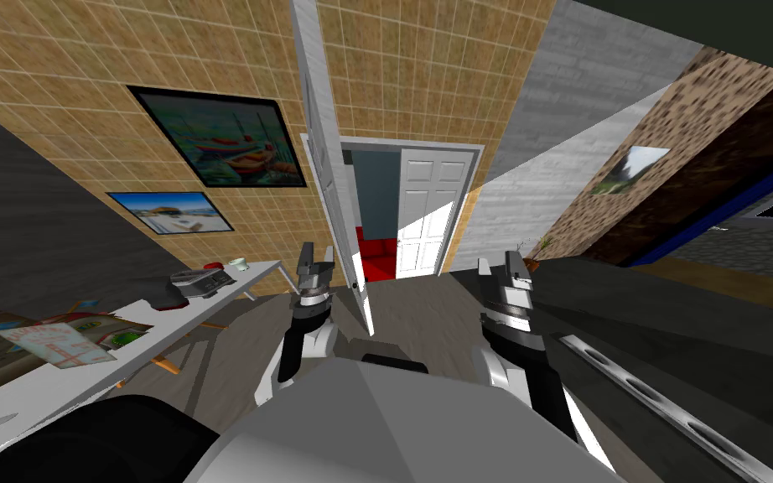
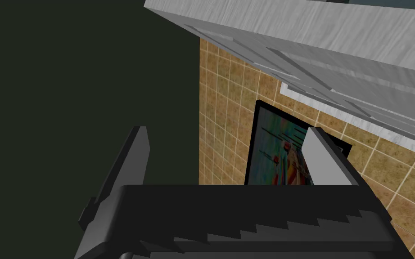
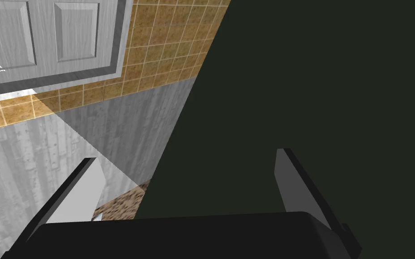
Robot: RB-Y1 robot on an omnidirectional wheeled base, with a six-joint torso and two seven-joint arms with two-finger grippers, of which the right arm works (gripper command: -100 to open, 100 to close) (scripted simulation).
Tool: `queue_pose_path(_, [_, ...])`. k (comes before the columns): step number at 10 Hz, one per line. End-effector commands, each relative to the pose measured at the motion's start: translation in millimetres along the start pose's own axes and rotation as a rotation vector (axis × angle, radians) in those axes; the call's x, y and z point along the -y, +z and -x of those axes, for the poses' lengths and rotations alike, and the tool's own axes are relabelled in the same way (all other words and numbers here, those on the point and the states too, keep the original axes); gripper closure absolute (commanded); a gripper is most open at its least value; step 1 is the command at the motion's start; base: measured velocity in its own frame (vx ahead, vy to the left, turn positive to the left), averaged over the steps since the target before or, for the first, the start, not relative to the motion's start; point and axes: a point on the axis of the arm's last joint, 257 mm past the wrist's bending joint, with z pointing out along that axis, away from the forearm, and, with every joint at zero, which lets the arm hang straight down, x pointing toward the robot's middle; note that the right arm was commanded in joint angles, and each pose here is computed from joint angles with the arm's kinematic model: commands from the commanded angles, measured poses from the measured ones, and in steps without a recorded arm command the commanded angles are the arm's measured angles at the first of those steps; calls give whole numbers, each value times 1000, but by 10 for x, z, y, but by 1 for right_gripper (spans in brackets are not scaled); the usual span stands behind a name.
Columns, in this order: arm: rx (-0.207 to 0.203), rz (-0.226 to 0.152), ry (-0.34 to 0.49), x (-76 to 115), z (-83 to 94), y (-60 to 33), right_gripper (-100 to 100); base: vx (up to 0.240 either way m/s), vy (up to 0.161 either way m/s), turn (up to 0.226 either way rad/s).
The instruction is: Pull the door open
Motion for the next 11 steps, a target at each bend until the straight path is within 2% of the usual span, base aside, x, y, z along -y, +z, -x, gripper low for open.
queue_pose_path(1, [-16,-13,6,106,-51,-19,-100,-24,-101,44])
queue_pose_path(6, [-56,-59,27,450,-199,-93,-100,126,-45,31])
queue_pose_path(11, [-86,-103,44,769,-324,-178,-100,75,-38,28])
